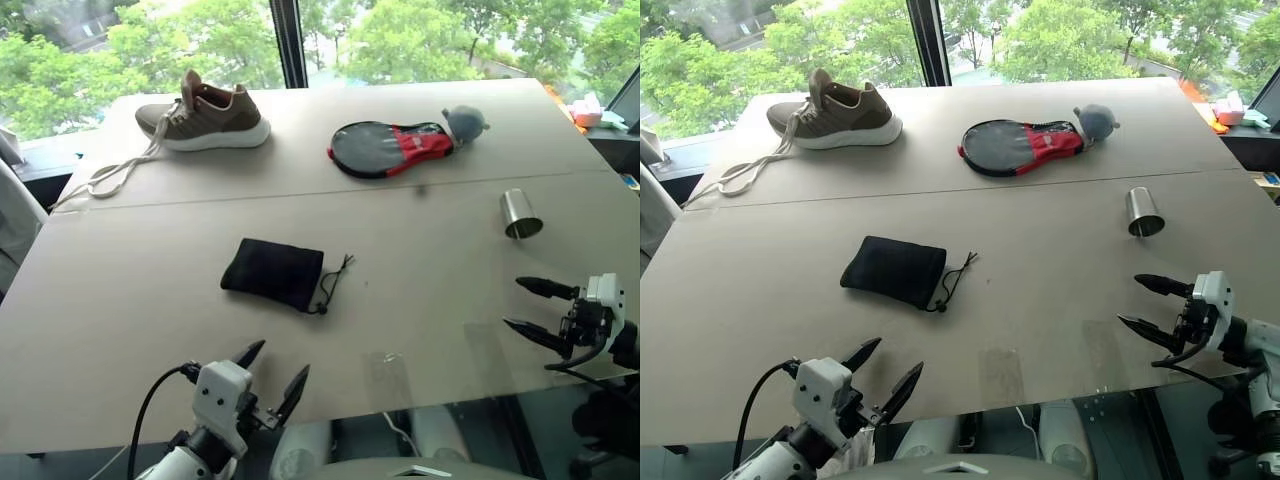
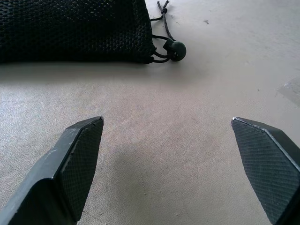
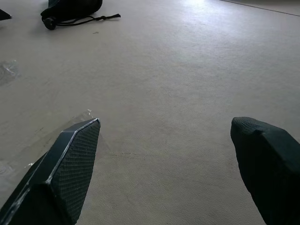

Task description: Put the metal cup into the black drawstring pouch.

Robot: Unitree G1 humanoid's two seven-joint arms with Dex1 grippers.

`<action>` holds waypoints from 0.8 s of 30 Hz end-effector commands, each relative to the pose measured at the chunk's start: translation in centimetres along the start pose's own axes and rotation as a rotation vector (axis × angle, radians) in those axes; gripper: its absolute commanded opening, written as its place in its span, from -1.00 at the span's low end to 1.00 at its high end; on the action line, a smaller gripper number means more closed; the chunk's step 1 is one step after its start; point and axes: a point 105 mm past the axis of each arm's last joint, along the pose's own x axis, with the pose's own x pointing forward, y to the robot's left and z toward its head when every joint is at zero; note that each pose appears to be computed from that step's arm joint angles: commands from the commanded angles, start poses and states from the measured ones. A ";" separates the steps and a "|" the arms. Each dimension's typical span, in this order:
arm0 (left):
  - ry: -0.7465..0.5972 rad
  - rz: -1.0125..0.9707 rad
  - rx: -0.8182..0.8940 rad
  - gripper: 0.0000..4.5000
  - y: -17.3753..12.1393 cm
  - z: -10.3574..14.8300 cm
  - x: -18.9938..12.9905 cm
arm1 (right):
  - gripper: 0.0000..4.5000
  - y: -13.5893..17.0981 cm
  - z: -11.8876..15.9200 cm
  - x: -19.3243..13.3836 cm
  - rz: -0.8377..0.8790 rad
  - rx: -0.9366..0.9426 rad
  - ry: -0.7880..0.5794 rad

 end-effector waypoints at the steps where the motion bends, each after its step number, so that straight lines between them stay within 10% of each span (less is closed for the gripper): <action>1: -0.041 -0.016 0.024 0.99 -0.3 1.2 -0.1 | 1.00 -0.3 1.5 -0.1 -0.005 -0.052 -0.037; 24: -0.077 -0.035 0.004 0.99 -0.5 2.2 0.5 | 1.00 0.1 2.6 0.8 0.005 -0.054 -0.061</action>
